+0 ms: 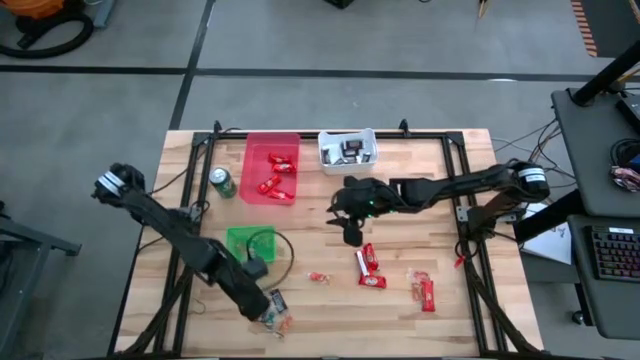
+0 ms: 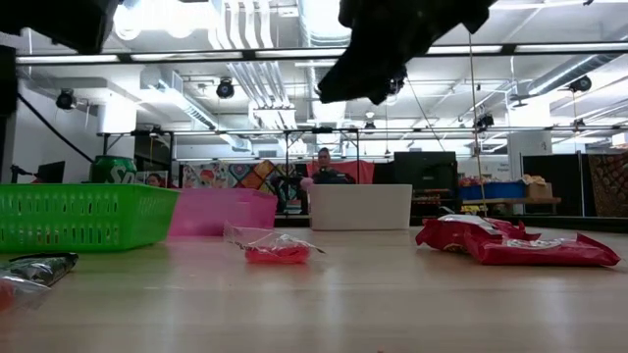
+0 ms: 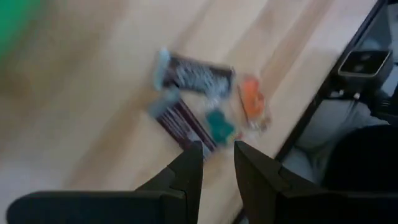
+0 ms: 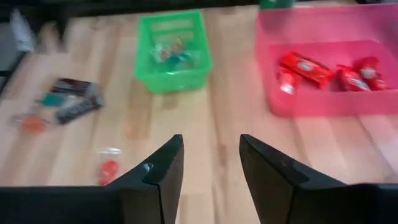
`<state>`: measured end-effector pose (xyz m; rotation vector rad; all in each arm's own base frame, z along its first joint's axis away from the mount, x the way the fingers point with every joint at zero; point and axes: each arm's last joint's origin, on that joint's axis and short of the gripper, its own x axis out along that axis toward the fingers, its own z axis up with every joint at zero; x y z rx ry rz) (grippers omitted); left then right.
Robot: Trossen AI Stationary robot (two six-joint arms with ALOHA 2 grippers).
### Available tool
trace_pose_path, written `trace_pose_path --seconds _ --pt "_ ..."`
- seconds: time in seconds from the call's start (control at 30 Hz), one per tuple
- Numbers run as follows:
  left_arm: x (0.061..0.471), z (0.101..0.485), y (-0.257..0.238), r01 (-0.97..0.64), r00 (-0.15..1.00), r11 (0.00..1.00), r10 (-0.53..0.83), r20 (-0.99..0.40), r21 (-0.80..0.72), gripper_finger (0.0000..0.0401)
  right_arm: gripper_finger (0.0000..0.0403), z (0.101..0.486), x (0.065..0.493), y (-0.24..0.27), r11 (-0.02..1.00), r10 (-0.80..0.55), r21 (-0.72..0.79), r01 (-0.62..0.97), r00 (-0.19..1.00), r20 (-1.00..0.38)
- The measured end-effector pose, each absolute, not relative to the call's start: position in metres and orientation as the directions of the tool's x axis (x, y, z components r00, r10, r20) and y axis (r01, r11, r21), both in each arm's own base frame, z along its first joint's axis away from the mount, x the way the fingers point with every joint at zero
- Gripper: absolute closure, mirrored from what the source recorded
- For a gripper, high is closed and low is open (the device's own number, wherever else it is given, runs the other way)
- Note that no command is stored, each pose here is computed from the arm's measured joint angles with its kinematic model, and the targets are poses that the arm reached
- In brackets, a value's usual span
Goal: Organize candy in baskets
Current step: Put the brown chocolate into the white bin
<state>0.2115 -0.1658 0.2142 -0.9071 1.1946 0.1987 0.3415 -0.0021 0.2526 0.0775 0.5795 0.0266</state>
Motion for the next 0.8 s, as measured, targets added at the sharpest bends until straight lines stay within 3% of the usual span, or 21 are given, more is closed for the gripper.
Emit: trace_pose_path --seconds 0.13,0.37,0.53,0.8 --pt "0.227 0.209 -0.191 -0.605 0.302 0.656 -0.337 -0.892 -0.452 0.0325 0.0258 0.247 0.338 0.004 0.999 -0.025 0.014 0.04 0.829 -0.559" --pt "0.246 0.195 -0.208 -0.698 0.124 0.692 -0.133 -0.983 -0.182 0.0324 0.0269 0.246 0.338 0.012 0.999 -0.048 -0.037 0.033 0.826 -0.561" --pt "0.257 0.195 -0.216 -0.705 0.127 0.698 -0.051 -0.991 -0.126 0.0299 0.0275 0.249 0.336 0.015 0.999 -0.041 -0.04 0.022 0.83 -0.556" --pt "0.261 0.178 -0.224 -0.715 0.126 0.695 0.019 -0.992 -0.077 0.0228 0.0275 0.252 0.332 0.023 0.999 -0.019 -0.04 -0.003 0.83 -0.557"
